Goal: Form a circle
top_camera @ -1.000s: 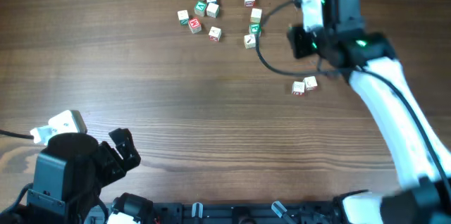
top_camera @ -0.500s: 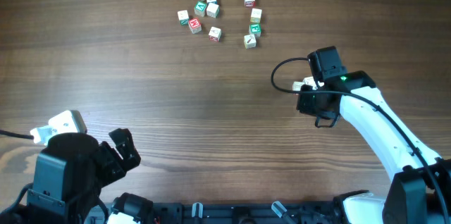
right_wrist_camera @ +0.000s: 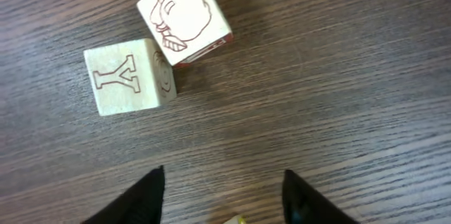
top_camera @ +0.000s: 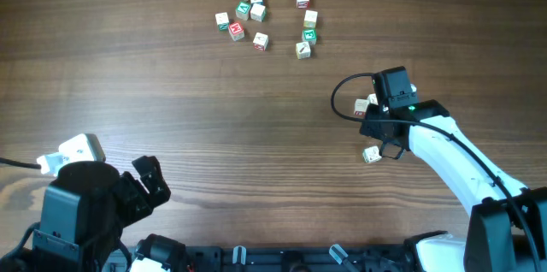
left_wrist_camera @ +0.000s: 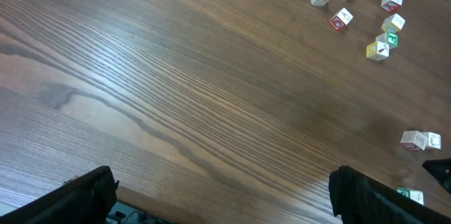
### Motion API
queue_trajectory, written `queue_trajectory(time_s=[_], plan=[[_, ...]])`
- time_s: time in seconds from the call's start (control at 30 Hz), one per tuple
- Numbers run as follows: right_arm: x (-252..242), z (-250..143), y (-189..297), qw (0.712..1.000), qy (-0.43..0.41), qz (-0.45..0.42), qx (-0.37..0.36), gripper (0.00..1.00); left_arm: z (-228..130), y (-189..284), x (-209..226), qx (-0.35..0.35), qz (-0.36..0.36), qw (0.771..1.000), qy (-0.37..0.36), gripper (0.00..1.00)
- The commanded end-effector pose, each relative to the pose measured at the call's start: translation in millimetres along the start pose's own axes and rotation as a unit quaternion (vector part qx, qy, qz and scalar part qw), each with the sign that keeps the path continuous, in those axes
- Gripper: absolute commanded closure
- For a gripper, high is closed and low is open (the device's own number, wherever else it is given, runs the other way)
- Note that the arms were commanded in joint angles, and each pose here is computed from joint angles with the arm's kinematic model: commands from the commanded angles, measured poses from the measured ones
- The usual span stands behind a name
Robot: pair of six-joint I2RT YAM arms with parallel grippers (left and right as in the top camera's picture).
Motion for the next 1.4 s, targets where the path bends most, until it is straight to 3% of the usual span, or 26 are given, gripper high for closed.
queue_trajectory(time_s=[0.0, 0.13, 0.27, 0.4, 0.43, 0.57, 0.63, 0.77, 1.0, 1.23, 1.3, 1.33, 1.37], plan=[[3, 1, -1, 1.000, 0.006, 0.011, -0.004, 0.41, 0, 0, -1, 0.001, 0.000, 1.000, 0.008, 0.00], [16, 9, 15, 0.994, 0.064, 0.090, 0.013, 0.28, 0, 0, -1, 0.001, 0.000, 1.000, 0.008, 0.00], [9, -21, 12, 0.987, 0.082, 0.087, 0.105, 0.28, 0, 0, -1, 0.001, 0.000, 1.000, 0.008, 0.00], [5, -36, -7, 0.987, 0.084, 0.084, 0.105, 0.28, 0, 0, -1, 0.001, 0.000, 1.000, 0.008, 0.00], [5, -37, -11, 0.988, 0.084, 0.083, 0.094, 0.33, 0, 0, -1, 0.001, 0.000, 1.000, 0.008, 0.00], [-2, -46, -20, 0.992, 0.068, 0.052, 0.094, 0.67, 0, 0, -1, 0.001, 0.000, 1.000, 0.008, 0.00], [-2, -45, -20, 0.992, 0.068, 0.053, 0.092, 0.78, 0, 0, -1, 0.001, 0.000, 1.000, 0.008, 0.00], [2, -28, -14, 0.994, 0.087, 0.048, 0.055, 0.83, 0, 0, -1, 0.001, 0.000, 1.000, 0.008, 0.00], [4, 1, -12, 0.991, 0.122, 0.018, -0.045, 0.82, 0, 0, -1, 0.001, 0.000, 1.000, 0.008, 0.00], [4, 3, -13, 0.996, 0.075, 0.019, -0.052, 0.80, 0, 0, -1, 0.001, 0.000, 1.000, 0.008, 0.00], [4, 3, -13, 0.996, 0.076, 0.019, -0.051, 0.69, 0, 0, -1, 0.001, 0.000, 1.000, 0.008, 0.00], [4, 3, -13, 0.996, 0.075, 0.019, -0.051, 0.56, 0, 0, -1, 0.001, 0.000, 1.000, 0.008, 0.00], [4, 3, -13, 0.996, 0.075, 0.020, -0.054, 0.51, 0, 0, -1, 0.001, 0.000, 1.000, 0.008, 0.00]])
Point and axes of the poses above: each gripper's point midway between its finger pads, its own y axis back along the fingers, its own x axis along the line the jaws close on, z = x × y, the point moved 10 cm from there along y, back along the fingers, and after that the axes turned 10 degrees about y, right-handed, at the moved point
